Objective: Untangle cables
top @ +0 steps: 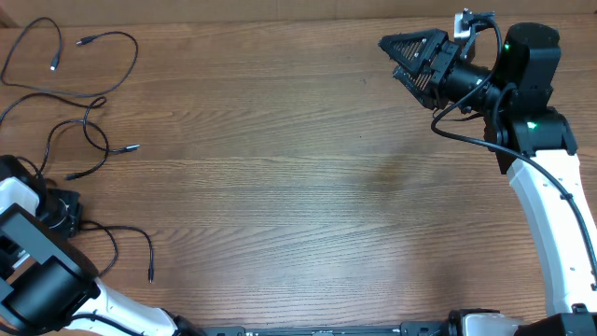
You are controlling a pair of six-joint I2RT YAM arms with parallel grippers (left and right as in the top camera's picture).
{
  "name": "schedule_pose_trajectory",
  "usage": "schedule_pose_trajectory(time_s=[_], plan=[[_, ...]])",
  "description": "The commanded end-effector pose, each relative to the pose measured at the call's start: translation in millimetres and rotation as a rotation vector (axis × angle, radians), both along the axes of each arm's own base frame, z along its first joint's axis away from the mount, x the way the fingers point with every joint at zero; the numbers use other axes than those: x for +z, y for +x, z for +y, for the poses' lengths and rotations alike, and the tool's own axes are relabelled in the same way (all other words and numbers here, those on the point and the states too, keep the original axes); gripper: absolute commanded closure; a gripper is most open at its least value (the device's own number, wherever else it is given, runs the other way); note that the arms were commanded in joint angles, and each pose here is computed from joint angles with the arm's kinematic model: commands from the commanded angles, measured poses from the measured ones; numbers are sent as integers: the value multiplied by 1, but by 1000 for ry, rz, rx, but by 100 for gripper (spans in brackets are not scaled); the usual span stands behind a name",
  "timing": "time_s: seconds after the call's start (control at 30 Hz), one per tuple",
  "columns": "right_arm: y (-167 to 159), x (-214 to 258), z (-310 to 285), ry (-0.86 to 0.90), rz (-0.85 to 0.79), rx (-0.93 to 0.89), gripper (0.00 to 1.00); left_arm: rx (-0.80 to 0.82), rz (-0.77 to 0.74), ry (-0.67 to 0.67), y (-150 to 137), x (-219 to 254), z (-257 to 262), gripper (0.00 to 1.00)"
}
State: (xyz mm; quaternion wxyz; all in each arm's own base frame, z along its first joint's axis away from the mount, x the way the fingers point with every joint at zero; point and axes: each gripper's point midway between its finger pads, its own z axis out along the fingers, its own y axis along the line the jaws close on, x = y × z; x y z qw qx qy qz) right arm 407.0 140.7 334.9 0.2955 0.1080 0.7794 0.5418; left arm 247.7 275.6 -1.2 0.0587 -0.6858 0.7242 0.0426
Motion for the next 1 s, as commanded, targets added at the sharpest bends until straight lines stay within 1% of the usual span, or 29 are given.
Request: schedule_pose_trajectory(time_s=[0.0,0.1,0.2,0.27,0.4,0.63,0.73,0.83,0.9,0.97], plan=[[3,6,-2,-8,-23,-8,3,200,32,-34,-29,-18,4,78],[3,6,-2,-8,-23,-8,3,275,-28,-75,-30,-18,8,79],[3,6,-2,-8,-23,-8,3,306,-128,-123,-23,-17,14,82],[3,6,-2,-8,-24,-9,3,319,-158,-133,-22,-16,17,83],[3,6,-2,-9,-24,-9,3,270,-182,-84,-18,-14,30,80],[3,6,-2,-8,-24,-9,3,234,-227,-47,1,-1,41,82],[3,5,-2,-8,-24,-9,3,227,-241,-38,9,9,45,81],[3,5,-2,-8,-24,-8,3,227,-245,-27,11,13,49,80],[3,5,-2,-8,-23,-9,3,227,-248,-25,11,14,50,77],[3,5,-2,-8,-24,-9,3,219,-246,-24,11,14,50,63]])
